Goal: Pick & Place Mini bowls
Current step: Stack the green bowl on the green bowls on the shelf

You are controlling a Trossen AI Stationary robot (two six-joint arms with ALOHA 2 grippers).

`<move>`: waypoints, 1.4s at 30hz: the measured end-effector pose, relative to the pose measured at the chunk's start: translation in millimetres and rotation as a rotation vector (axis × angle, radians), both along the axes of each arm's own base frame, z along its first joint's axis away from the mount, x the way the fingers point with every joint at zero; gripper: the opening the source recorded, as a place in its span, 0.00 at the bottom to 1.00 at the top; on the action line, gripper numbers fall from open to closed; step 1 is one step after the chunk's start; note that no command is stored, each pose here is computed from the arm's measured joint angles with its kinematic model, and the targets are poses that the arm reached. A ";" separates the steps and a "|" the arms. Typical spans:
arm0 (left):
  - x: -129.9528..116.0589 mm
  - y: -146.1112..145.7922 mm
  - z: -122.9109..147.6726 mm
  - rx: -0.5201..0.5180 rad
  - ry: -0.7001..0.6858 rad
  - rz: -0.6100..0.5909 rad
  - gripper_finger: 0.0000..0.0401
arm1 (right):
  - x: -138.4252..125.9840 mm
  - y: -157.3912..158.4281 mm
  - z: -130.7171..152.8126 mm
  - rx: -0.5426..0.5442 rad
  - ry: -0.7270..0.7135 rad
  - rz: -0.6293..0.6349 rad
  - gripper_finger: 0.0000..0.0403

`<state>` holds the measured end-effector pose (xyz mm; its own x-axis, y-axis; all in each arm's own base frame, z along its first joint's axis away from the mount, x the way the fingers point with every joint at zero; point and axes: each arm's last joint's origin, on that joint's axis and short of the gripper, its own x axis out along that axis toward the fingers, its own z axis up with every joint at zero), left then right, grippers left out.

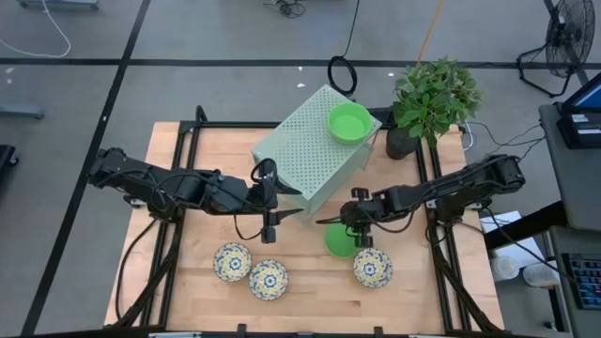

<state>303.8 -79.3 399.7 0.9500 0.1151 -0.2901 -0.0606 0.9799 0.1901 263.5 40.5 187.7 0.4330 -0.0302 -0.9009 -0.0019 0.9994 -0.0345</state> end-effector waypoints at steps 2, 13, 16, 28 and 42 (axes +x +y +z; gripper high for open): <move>0.0 0.1 0.0 0.000 0.000 0.000 0.44 | -0.6 0.5 -0.3 0.002 0.005 -0.003 0.25; 0.0 0.1 0.0 0.000 0.000 0.000 0.39 | 2.2 1.0 1.1 0.019 -0.029 -0.025 0.25; 0.0 0.1 0.0 0.000 0.000 0.000 0.39 | 2.2 0.9 1.0 0.020 -0.028 -0.029 0.25; 0.0 0.0 0.0 0.000 0.000 0.000 0.46 | 1.1 4.0 0.8 0.028 -0.023 -0.033 0.25; 0.0 0.0 0.0 0.000 0.000 0.000 0.50 | 1.1 4.4 0.7 0.033 -0.023 -0.042 0.25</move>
<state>303.8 -79.2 399.7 0.9501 0.1151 -0.2900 -0.0607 0.9798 0.1903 264.6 44.9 188.4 0.4525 -0.0191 -0.8916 0.0409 0.9992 -0.0006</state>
